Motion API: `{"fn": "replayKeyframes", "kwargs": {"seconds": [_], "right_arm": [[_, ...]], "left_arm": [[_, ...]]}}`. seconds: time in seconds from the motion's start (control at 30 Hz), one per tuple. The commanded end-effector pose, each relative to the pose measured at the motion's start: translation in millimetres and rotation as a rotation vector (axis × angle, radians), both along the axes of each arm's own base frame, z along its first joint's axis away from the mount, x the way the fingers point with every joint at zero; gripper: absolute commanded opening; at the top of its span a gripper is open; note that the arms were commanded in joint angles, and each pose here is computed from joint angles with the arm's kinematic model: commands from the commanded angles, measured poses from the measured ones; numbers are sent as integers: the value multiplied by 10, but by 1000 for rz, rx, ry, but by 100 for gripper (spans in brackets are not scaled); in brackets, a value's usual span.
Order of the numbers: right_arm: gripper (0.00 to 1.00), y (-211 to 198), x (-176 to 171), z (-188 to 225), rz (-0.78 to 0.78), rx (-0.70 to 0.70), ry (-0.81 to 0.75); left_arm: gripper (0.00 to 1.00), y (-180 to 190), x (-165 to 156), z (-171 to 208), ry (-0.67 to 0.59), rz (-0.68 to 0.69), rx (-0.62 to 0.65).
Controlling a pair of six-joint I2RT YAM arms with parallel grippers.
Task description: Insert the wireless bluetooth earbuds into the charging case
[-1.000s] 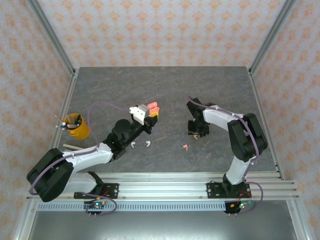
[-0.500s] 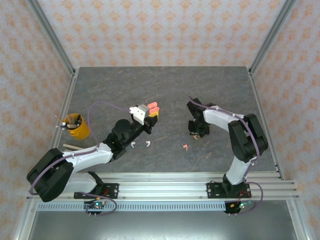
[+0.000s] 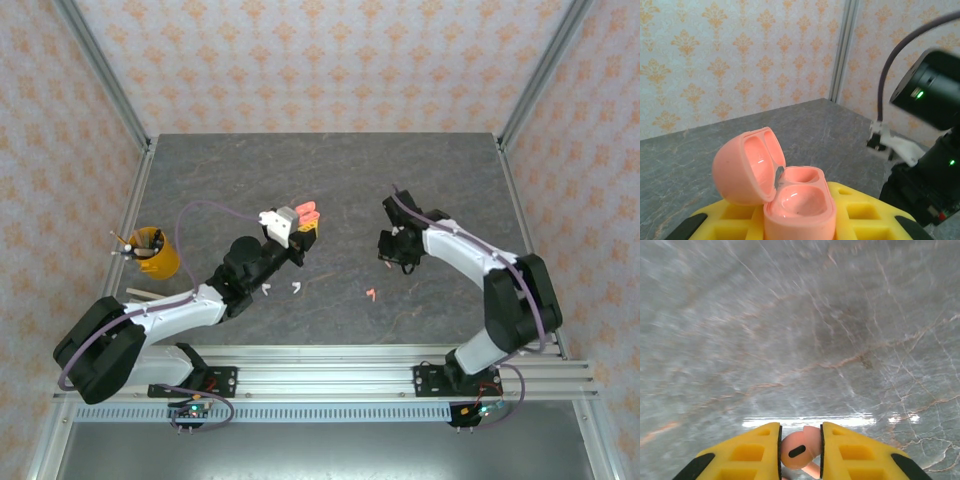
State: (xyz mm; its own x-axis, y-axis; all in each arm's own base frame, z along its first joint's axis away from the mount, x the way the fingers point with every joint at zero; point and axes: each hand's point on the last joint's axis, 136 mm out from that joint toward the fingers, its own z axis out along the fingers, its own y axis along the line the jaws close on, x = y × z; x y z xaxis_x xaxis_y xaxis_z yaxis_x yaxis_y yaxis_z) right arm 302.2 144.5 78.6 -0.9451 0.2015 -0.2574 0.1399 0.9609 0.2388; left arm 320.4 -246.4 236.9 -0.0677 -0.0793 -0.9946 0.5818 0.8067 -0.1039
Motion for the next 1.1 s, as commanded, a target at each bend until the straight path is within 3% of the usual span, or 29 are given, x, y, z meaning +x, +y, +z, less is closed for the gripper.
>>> {"fn": "replayKeyframes", "kwargs": {"seconds": [0.0, 0.43, 0.63, 0.83, 1.07], "right_arm": [[23, 93, 139, 420, -29, 82, -133], [24, 387, 380, 2469, -15, 461, -633], [24, 501, 368, 3223, 7, 664, -816], [25, 576, 344, 3514, -6, 797, -937], [25, 786, 237, 3505, 0, 815, -999]], "left_arm": [[0, 2, 14, 304, -62, -8, -29], [0, -211, -3, 651, -120, -103, -16], [0, -321, 69, 774, -147, -92, -30], [0, -426, 253, 924, -179, -22, -46], [0, -564, 410, 1120, -232, 35, -61]]}}
